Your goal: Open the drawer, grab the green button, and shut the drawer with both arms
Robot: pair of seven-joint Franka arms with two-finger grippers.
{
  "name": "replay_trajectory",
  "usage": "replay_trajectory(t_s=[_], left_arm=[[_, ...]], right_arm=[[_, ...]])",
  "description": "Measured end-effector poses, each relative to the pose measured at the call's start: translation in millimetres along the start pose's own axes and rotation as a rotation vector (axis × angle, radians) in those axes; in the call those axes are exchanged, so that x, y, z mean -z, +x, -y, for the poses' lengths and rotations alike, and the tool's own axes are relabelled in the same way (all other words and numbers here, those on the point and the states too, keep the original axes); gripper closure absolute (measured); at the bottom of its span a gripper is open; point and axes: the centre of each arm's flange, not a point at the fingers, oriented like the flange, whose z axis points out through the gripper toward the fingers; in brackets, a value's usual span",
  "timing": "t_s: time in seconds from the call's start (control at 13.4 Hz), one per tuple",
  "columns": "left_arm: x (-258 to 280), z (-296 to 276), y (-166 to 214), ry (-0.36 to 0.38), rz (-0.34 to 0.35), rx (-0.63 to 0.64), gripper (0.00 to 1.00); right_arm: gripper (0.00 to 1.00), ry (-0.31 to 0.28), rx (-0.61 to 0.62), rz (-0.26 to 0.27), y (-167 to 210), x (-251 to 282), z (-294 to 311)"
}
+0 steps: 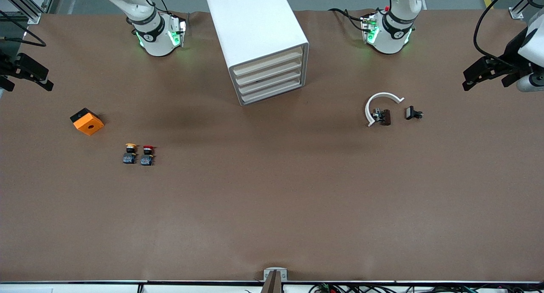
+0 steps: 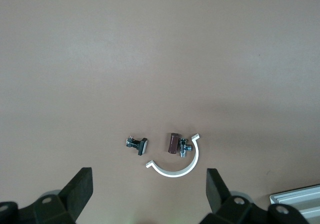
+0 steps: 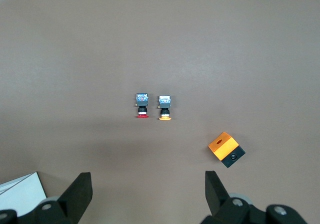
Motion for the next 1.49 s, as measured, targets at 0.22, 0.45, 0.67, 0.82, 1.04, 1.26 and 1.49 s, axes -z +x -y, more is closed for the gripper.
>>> replay_trajectory(t_s=[0.22,0.45,0.67,0.82,1.04,1.26,1.49], left_arm=[[-1.5,0.5,-1.7,0.003,0.018,0.0,0.0],[-9.1,3.0,12.0,0.033,0.027,-0.003,0.0],[-52.7,-0.9,44.8,0.027,0.1,-0.015,0.0],[-94.9,-9.7,69.2,0.012,0.134,-0.027,0.0],[-150.5,-39.0,91.6,-0.02,0.184,0.066,0.0],[-203.3,-98.0,95.8,0.012,0.241,0.233,0.0],[-260.3,-158.5,88.9,0.069,0.298,0.39,0.0]], right_arm=[[0.0,0.0,0.0,-0.001,0.1,0.1,0.0],[0.0,0.0,0.0,-0.003,0.3,0.4,0.0],[0.0,0.0,0.0,-0.005,0.4,0.8,0.0],[0.0,0.0,0.0,-0.006,0.5,1.2,0.1],[0.0,0.0,0.0,-0.006,0.5,1.3,0.1],[0.0,0.0,0.001,-0.006,0.5,1.2,0.3],[0.0,-0.001,0.001,-0.007,0.6,1.4,0.4]])
